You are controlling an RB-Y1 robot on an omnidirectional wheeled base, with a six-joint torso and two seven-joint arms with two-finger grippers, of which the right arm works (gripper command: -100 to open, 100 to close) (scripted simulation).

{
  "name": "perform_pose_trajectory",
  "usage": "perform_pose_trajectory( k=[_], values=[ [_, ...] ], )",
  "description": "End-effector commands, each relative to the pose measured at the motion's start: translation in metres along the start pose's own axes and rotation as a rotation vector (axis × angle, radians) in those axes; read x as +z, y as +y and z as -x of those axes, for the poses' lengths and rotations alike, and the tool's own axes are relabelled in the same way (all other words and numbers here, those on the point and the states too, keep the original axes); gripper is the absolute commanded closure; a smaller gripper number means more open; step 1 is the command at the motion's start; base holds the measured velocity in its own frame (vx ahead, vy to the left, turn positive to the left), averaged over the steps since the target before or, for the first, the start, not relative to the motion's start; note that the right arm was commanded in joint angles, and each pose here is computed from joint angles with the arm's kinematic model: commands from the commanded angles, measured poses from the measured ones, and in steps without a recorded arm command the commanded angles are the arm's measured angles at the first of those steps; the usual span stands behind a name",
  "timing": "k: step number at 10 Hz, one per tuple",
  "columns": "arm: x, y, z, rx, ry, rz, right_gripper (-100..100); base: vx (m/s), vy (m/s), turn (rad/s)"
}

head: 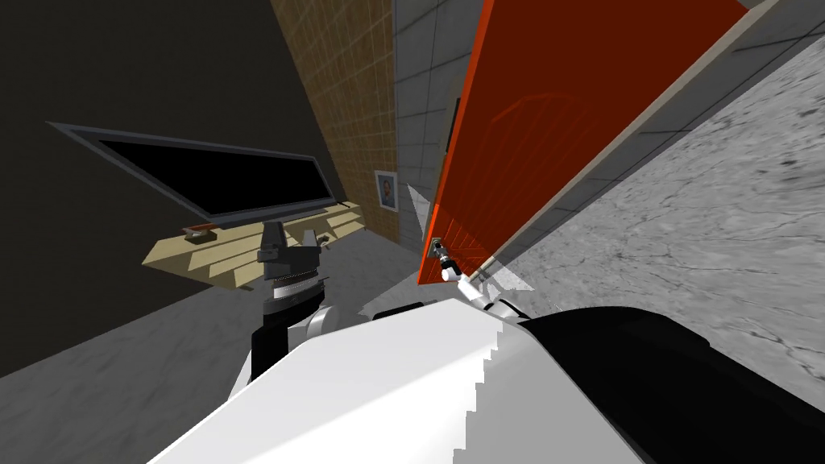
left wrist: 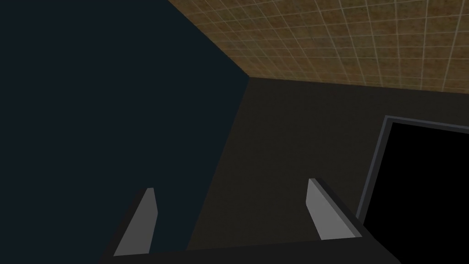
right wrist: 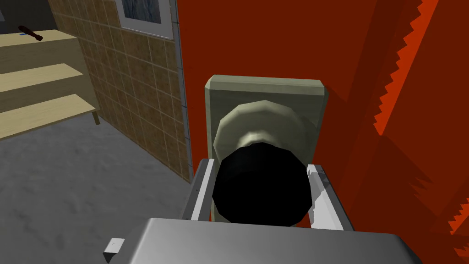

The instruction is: Pull the door open

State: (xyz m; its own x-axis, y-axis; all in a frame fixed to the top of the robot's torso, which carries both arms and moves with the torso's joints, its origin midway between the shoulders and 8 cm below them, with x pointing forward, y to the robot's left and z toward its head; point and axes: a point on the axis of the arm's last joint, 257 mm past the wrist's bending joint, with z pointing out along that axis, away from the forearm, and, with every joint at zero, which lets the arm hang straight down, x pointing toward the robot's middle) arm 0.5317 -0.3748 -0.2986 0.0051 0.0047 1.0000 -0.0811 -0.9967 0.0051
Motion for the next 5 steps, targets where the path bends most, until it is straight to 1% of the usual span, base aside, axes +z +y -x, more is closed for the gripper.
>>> perform_pose_trajectory(
  k=[1,3,4,5],
  values=[
    [-0.0025,-0.0062,-0.0023,0.004,0.005,-0.022,100,-0.217,-0.1,0.089],
    [-0.0053,-0.0102,-0.0025,0.005,0.005,-0.042,100,-0.193,-0.082,0.086],
    [-0.0051,-0.009,0.0003,0.002,-0.002,-0.036,100,-0.083,-0.03,0.028],
    [-0.0124,-0.0106,0.0007,-0.002,0.0,-0.06,100,-0.054,-0.015,-0.013]
  ],
)
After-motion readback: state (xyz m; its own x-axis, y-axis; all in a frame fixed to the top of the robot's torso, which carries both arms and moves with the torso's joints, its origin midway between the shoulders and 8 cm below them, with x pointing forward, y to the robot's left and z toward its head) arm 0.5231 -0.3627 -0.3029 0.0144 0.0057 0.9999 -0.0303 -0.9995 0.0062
